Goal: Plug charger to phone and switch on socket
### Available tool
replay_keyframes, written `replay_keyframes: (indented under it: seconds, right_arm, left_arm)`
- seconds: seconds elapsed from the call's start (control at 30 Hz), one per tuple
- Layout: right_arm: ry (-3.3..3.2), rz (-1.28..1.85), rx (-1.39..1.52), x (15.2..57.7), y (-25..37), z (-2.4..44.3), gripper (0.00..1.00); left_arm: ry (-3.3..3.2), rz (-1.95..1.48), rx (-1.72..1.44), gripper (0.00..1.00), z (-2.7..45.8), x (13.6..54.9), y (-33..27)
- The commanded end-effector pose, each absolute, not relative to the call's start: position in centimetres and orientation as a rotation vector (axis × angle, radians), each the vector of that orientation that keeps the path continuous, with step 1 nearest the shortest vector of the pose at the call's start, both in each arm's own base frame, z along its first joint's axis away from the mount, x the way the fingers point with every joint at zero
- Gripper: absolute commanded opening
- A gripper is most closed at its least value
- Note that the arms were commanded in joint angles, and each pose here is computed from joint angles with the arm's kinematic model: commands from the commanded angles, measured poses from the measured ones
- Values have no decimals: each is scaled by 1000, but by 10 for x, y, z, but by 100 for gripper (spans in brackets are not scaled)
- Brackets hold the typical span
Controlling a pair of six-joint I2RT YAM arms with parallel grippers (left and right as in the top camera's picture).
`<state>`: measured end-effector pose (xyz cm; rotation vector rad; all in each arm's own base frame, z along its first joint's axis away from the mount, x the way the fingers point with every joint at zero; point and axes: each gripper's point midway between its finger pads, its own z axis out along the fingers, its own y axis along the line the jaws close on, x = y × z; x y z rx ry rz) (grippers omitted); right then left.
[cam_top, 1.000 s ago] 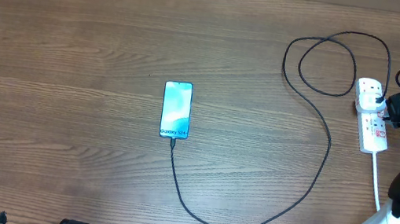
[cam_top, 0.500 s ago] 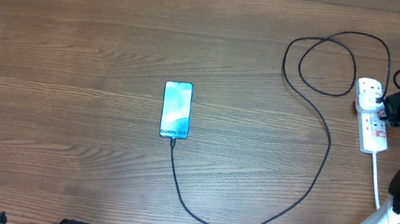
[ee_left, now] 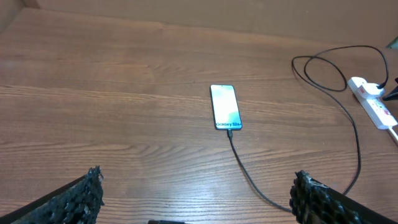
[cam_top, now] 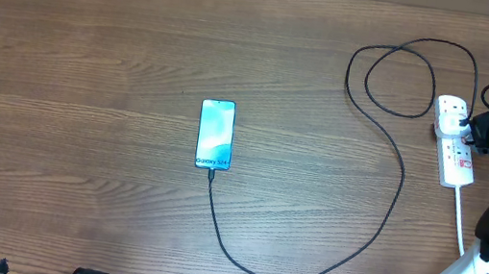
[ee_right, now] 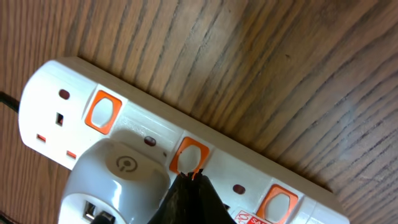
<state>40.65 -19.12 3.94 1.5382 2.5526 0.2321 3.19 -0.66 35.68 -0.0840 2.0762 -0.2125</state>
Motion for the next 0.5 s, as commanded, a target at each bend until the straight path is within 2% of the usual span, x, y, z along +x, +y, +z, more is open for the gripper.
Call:
replay_keyframes:
  seconds: [0.0, 0.47]
  right_arm:
    - [2512, 244, 1545, 417, -195, 44, 4]
    - [2519, 244, 1547, 416, -194, 43, 4]
  left_arm:
    - [2064, -205, -107, 100, 357, 29, -4]
    - [2064, -205, -107, 100, 357, 29, -4]
